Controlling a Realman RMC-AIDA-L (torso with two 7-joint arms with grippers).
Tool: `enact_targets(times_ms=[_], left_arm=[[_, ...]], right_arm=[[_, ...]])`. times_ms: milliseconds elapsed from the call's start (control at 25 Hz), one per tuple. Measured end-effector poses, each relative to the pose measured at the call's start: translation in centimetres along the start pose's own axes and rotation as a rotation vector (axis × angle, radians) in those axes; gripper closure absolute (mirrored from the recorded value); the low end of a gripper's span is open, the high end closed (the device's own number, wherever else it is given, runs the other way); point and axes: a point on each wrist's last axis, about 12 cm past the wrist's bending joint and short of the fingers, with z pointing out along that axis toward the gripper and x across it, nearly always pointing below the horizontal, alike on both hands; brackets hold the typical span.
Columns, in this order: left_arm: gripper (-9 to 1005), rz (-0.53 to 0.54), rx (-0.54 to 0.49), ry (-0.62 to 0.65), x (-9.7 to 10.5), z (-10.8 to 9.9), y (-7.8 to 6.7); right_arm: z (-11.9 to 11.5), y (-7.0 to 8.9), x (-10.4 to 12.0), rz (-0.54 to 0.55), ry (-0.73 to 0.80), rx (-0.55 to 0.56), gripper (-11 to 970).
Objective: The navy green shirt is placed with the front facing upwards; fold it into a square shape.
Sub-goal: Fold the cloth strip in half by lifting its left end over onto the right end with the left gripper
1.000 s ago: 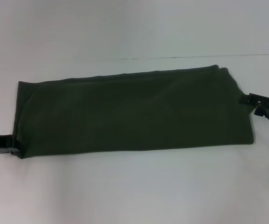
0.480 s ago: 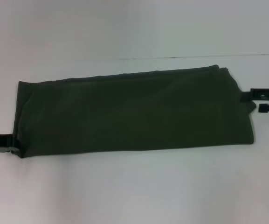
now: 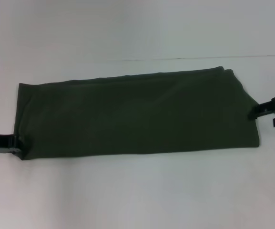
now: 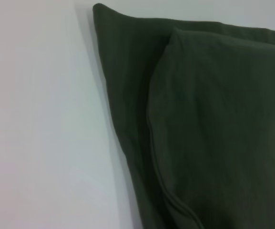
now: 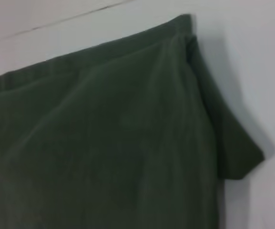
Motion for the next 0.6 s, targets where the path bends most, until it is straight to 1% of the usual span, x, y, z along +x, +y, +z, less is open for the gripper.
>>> enact_targets(times_ms=[160,600], left_arm=[[946,0.0,0.001,0.0,0.0,0.0,0.0],[945,0.0,0.001,0.001,0.0,0.0,0.0]], right_arm=[[1.7,0.5,0.6,-0.004,0.009,0.005,55],[3.6,1.5,1.2,-0.029,0.021,0.014,62]])
